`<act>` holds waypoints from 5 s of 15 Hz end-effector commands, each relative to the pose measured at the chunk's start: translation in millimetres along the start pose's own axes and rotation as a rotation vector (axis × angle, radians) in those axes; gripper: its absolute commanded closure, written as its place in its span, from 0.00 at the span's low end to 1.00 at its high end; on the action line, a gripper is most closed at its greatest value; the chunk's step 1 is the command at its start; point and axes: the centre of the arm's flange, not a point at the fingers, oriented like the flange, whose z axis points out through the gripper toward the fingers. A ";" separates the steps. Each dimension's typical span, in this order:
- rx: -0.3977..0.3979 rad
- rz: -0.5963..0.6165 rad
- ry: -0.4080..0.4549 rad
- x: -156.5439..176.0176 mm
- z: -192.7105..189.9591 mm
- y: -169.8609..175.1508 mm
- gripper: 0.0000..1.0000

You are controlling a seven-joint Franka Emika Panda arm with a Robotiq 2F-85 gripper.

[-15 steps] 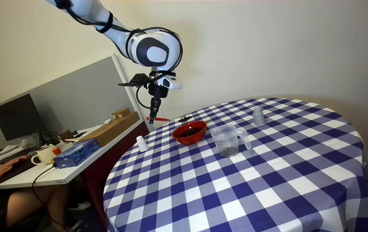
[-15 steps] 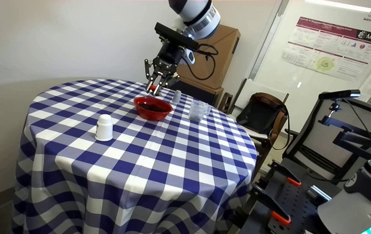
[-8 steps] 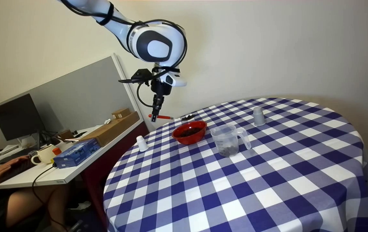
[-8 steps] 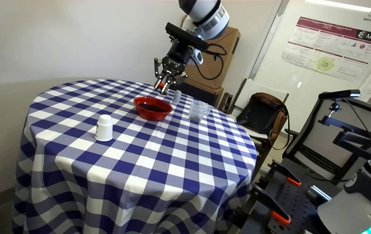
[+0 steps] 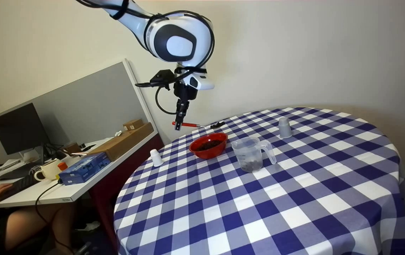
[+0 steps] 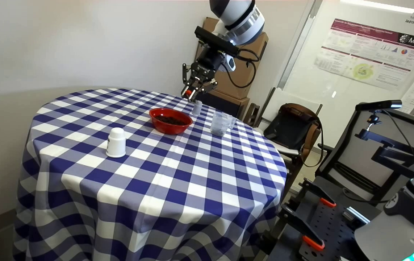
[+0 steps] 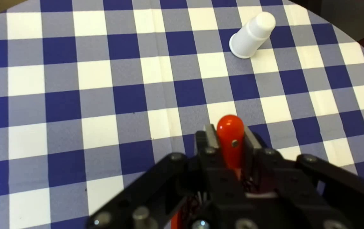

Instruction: Use the spoon to place some of the contents in the red bowl into the jug, pour the contents in the jug into the red bowl

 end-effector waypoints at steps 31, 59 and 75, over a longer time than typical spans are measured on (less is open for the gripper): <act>0.115 0.211 0.082 27.1 -42.6 102.0 0.91; -0.092 0.255 0.142 49.7 -29.7 80.0 0.91; -0.284 0.255 0.168 45.5 -21.0 66.3 0.91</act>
